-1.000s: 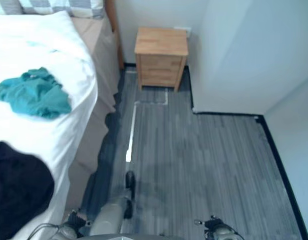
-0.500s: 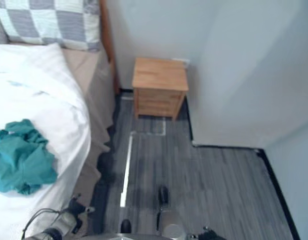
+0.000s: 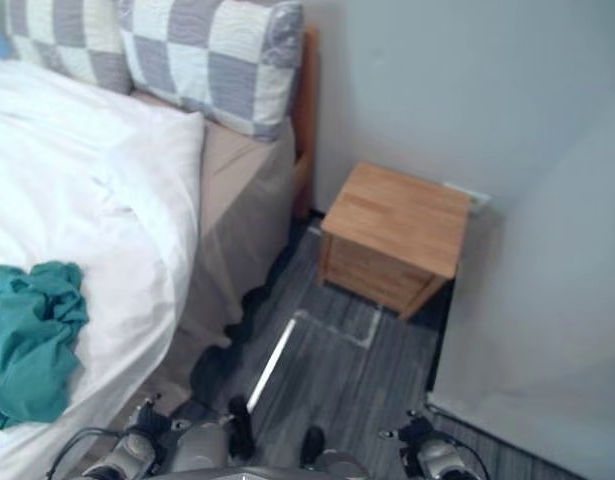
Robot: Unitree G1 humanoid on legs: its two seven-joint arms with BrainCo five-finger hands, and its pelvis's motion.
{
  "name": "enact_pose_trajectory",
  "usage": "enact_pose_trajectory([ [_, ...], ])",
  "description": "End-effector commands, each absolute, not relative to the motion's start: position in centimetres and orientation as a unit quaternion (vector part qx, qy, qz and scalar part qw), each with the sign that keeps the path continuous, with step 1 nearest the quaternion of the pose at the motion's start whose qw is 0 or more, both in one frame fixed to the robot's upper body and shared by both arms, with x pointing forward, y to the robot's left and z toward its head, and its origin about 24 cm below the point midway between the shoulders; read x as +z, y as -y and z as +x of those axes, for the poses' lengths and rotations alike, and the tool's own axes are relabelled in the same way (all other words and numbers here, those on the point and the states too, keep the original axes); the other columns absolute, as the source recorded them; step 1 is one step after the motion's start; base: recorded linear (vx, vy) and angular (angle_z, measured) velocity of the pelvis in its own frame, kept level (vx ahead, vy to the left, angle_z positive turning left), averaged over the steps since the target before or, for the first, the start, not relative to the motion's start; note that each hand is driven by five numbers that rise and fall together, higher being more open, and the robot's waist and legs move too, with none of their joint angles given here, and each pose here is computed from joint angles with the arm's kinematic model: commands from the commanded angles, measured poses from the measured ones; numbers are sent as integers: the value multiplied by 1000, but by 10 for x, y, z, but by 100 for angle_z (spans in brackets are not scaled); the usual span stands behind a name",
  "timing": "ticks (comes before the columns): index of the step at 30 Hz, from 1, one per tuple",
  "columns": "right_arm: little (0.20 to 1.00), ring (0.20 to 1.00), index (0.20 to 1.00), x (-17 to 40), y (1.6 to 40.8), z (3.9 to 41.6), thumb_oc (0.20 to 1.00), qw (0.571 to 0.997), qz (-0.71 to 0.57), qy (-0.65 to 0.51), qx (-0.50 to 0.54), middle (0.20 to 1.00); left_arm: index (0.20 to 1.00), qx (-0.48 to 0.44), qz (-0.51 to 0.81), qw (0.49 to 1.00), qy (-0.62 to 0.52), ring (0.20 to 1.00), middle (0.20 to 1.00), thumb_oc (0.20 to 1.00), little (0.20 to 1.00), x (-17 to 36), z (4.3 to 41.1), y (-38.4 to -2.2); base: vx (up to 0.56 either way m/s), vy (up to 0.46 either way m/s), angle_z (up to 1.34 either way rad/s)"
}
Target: Tidy up the quilt and then pick up the clothes from the bed and put them into the laundry hamper.
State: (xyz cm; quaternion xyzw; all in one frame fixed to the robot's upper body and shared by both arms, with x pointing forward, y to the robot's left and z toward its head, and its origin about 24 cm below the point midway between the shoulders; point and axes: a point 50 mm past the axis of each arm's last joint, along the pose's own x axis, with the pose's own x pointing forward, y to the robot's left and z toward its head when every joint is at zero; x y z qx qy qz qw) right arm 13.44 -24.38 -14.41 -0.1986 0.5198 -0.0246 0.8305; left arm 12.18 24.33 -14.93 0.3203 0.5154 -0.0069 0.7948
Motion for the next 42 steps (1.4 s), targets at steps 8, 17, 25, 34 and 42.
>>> enact_pose_trajectory([
  [8, 1000, 1000, 1000, 31, 297, 246, 1000, 849, -518, -91, -52, 1000, 1000, 46, 349, 748, -563, 1000, 1000, 1000, 1000, -148, 84, -279, 186, -35, 137],
  [17, 1000, 1000, 1000, 136, 296, 283, 1000, 786, -602, 94, -106, 1000, 1000, 32, 371, 754, -542, 1000, 1000, 1000, 1000, -142, 97, -286, 239, -287, 192],
  [25, 1000, 1000, 1000, 198, 264, 345, 1000, 722, -666, 161, -98, 1000, 1000, -18, 383, 757, -530, 1000, 1000, 1000, 1000, -151, 97, -260, 44, -189, 59],
  [34, 1000, 1000, 1000, 226, 256, 394, 1000, 686, -714, 89, -105, 1000, 1000, -12, 407, 762, -504, 1000, 1000, 1000, 1000, -141, 115, -273, -101, -15, 45],
  [42, 200, 200, 200, 208, 300, 394, 200, 684, -711, -40, -157, 200, 1000, 0, 398, 787, -471, 1000, 1000, 1000, 1000, -133, 142, -270, -33, -13, 4],
])
